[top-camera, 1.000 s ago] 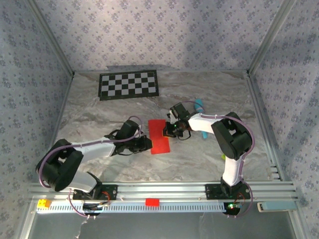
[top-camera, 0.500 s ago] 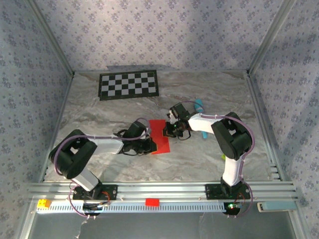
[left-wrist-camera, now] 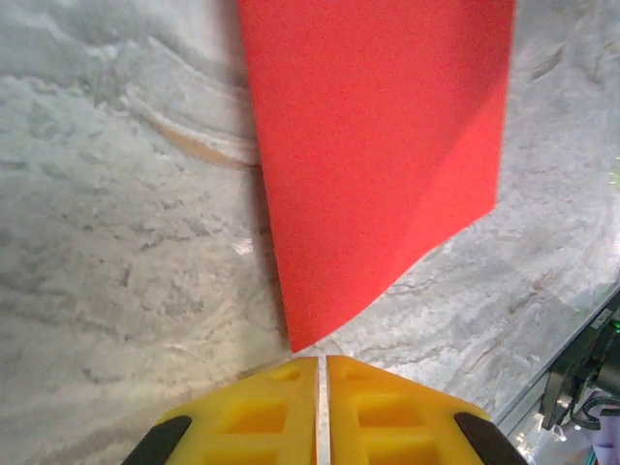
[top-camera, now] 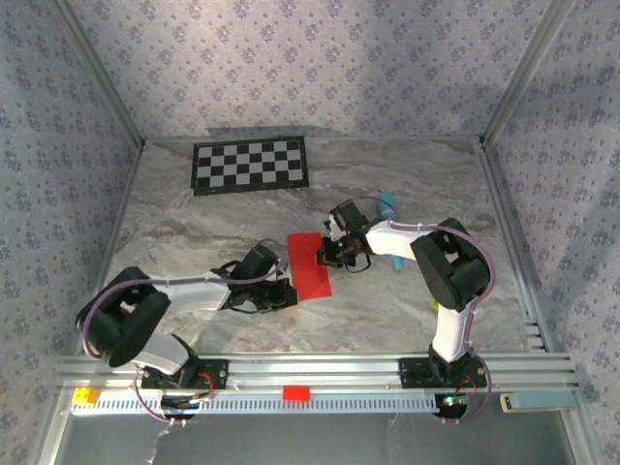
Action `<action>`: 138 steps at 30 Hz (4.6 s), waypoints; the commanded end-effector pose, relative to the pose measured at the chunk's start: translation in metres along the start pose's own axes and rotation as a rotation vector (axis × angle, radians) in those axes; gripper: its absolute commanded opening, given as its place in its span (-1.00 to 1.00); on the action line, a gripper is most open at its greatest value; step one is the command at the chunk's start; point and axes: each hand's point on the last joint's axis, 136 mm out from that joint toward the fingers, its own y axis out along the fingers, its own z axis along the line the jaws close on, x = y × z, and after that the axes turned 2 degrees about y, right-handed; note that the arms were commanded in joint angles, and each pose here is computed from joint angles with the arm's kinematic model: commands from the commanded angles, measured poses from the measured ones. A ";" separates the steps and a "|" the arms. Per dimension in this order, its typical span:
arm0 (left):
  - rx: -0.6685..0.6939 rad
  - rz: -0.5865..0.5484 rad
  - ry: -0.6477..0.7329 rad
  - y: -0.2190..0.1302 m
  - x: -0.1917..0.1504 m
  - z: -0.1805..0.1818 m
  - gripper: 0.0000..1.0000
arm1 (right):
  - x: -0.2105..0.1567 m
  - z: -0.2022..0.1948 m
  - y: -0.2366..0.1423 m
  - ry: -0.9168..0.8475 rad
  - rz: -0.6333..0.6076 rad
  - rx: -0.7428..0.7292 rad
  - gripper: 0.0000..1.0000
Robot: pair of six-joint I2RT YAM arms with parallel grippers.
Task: Fold a paper plane with a square sheet of paper (pick it up from the middle)
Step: First fold the square sheet of paper in half at the center of the table, then fold the triangle a second time at the center of the table.
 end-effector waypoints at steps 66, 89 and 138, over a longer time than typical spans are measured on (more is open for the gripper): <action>-0.014 -0.111 -0.094 0.036 0.144 0.018 -0.88 | -0.066 0.003 -0.029 0.219 0.108 0.188 -0.30; -0.047 -0.086 -0.045 0.041 0.156 0.004 -0.88 | -0.035 0.014 -0.031 0.237 0.051 0.320 -0.29; -0.106 -0.193 0.100 -0.008 0.191 -0.058 -0.03 | -0.002 -0.002 -0.026 0.307 -0.010 0.361 -0.94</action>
